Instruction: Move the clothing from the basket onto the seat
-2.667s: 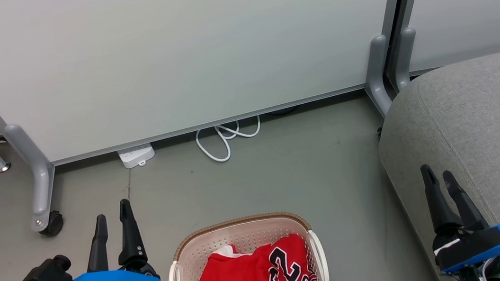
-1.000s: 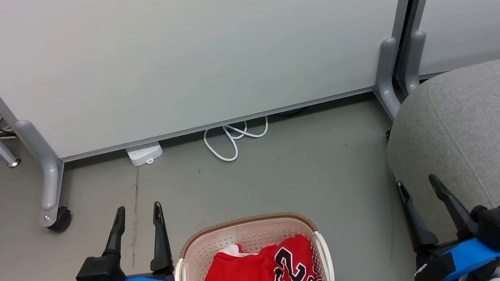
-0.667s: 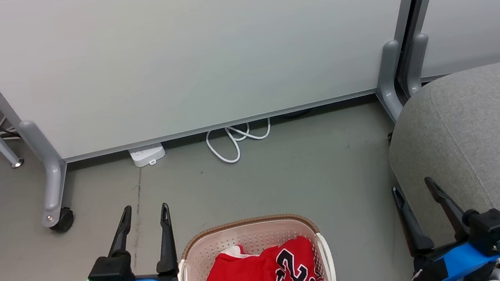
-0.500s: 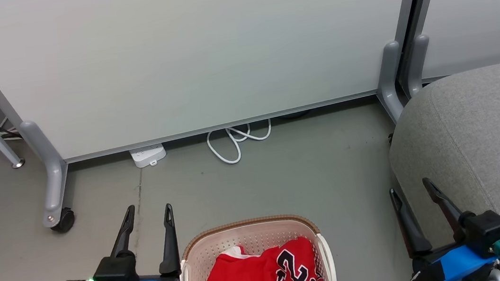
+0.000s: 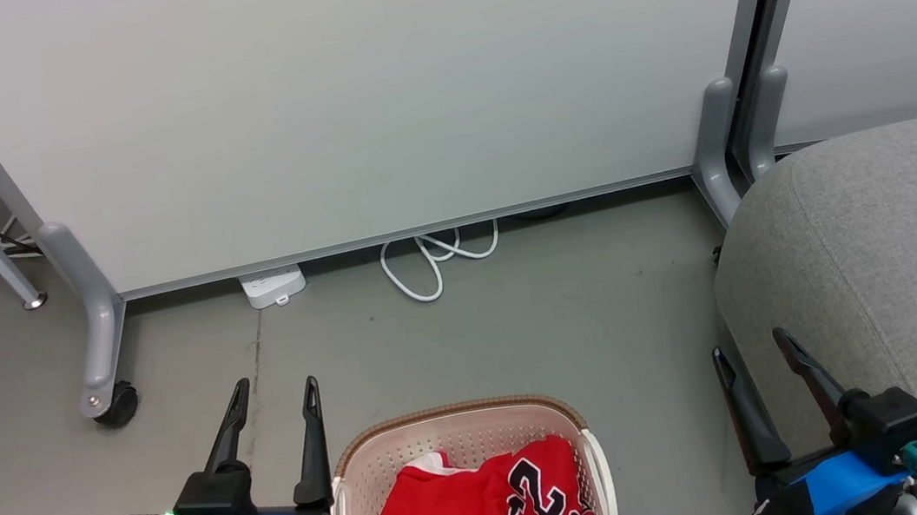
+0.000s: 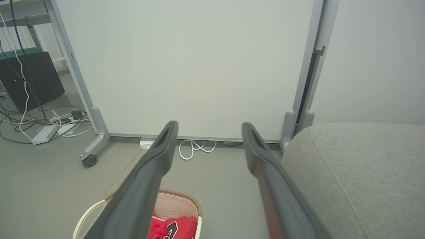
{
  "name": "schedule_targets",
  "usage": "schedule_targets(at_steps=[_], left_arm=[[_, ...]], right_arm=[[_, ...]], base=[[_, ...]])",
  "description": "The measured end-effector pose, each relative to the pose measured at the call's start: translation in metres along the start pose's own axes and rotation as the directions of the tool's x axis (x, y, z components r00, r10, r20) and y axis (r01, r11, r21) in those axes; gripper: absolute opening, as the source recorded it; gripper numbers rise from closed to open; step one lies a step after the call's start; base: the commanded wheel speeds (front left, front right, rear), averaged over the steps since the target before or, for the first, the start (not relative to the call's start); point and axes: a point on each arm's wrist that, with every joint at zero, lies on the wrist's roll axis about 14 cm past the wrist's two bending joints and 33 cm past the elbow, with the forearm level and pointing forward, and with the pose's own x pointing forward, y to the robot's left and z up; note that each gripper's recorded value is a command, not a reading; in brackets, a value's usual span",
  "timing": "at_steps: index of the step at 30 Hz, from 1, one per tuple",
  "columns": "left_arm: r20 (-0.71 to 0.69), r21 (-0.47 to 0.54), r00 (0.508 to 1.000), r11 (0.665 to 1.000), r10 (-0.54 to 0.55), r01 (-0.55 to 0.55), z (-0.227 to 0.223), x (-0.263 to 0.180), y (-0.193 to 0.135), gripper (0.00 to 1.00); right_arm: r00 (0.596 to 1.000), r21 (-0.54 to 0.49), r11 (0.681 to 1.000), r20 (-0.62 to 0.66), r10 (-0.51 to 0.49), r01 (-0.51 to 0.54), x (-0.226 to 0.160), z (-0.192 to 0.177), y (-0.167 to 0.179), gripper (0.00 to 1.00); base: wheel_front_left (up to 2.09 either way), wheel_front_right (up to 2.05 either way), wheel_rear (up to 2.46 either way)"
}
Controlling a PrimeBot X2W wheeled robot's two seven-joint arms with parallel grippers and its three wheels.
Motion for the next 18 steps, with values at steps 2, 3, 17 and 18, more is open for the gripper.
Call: schedule_targets(at_steps=[2, 3, 17, 18], left_arm=[[-0.003, 0.000, 1.000, 1.000, -0.001, 0.001, -0.001, 0.000, 0.000, 1.00], [-0.006, 0.001, 1.000, 1.000, -0.004, 0.004, -0.002, 0.001, -0.001, 1.00], [-0.105, 0.081, 0.979, 0.980, -0.174, 0.183, -0.029, 0.036, -0.029, 1.00], [-0.122, 0.087, 0.975, 0.976, -0.186, 0.198, -0.034, 0.040, -0.030, 1.00]], right_arm=[[1.000, 0.001, 1.000, -0.002, -0.001, 0.001, 0.000, -0.001, 0.000, 1.00], [1.000, 0.001, 1.000, -0.004, -0.001, 0.001, 0.000, -0.001, 0.000, 1.00], [0.999, 0.000, 1.000, -0.033, -0.030, 0.030, 0.007, -0.012, -0.012, 1.00], [0.999, -0.001, 0.999, -0.034, -0.032, 0.032, 0.009, -0.013, -0.014, 1.00]], base=[[0.00, 0.00, 0.00], [0.00, 0.00, 0.00], [0.00, 0.00, 0.00], [0.00, 0.00, 0.00]])
